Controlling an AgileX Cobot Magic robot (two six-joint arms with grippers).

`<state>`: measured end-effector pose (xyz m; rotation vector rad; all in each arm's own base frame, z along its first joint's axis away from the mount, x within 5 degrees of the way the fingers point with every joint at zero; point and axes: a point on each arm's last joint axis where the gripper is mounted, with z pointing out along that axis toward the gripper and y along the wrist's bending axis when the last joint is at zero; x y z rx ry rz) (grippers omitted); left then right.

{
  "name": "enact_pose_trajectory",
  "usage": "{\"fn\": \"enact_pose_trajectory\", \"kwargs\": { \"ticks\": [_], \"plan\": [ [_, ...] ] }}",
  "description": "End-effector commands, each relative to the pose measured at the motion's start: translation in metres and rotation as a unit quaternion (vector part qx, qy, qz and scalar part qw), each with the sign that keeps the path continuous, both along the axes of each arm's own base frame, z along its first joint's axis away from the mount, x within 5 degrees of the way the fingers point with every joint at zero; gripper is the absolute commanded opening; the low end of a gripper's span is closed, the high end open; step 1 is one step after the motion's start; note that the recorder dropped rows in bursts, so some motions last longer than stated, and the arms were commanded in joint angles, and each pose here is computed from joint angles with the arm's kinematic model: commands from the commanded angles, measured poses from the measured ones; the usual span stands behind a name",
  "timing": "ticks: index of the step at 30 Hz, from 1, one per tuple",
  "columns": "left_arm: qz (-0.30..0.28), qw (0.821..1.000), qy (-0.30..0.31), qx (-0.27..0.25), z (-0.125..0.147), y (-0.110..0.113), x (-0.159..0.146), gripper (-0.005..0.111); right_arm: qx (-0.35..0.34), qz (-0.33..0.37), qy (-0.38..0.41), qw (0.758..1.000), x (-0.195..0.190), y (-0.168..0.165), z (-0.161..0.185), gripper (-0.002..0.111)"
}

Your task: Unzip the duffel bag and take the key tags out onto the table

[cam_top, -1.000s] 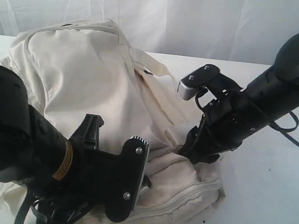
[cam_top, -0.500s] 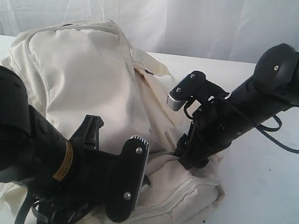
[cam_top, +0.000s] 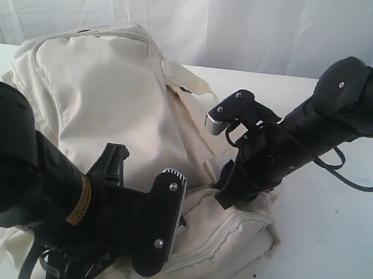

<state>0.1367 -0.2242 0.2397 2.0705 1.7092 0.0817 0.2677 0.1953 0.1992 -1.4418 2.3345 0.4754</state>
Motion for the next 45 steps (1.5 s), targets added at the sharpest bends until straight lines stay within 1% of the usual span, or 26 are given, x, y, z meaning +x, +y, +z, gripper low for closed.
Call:
{"fn": "enact_pose_trajectory", "kwargs": {
  "ticks": [1, 7, 17, 26, 34, 40, 45],
  "plan": [
    [0.009, 1.000, 0.007, 0.013, -0.001, 0.005, -0.001, 0.000, 0.025, -0.005, -0.033, 0.999, -0.002, -0.001, 0.023, 0.000],
    [0.009, 1.000, 0.007, 0.013, -0.001, 0.005, -0.001, 0.000, 0.051, -0.009, -0.062, 0.997, -0.007, -0.003, 0.050, 0.000],
    [0.009, 1.000, 0.007, 0.013, -0.001, 0.005, -0.001, 0.000, 0.078, -0.012, -0.064, 0.995, -0.015, -0.004, 0.068, 0.000],
    [0.009, 1.000, 0.007, 0.013, -0.001, 0.005, -0.001, 0.000, 0.128, -0.011, -0.022, 0.991, -0.021, 0.003, 0.082, 0.000],
    [0.009, 1.000, 0.007, 0.013, -0.001, 0.005, -0.001, 0.000, 0.136, -0.006, -0.003, 0.991, -0.024, 0.005, 0.084, 0.000],
    [0.007, 0.999, 0.007, 0.048, -0.003, 0.011, -0.001, 0.000, 0.136, 0.012, 0.024, 0.990, -0.032, 0.004, 0.086, 0.000],
    [0.007, 0.999, 0.006, 0.045, -0.002, 0.010, -0.001, 0.000, 0.164, 0.007, 0.042, 0.986, -0.036, 0.006, 0.092, 0.000]
  ]
}}
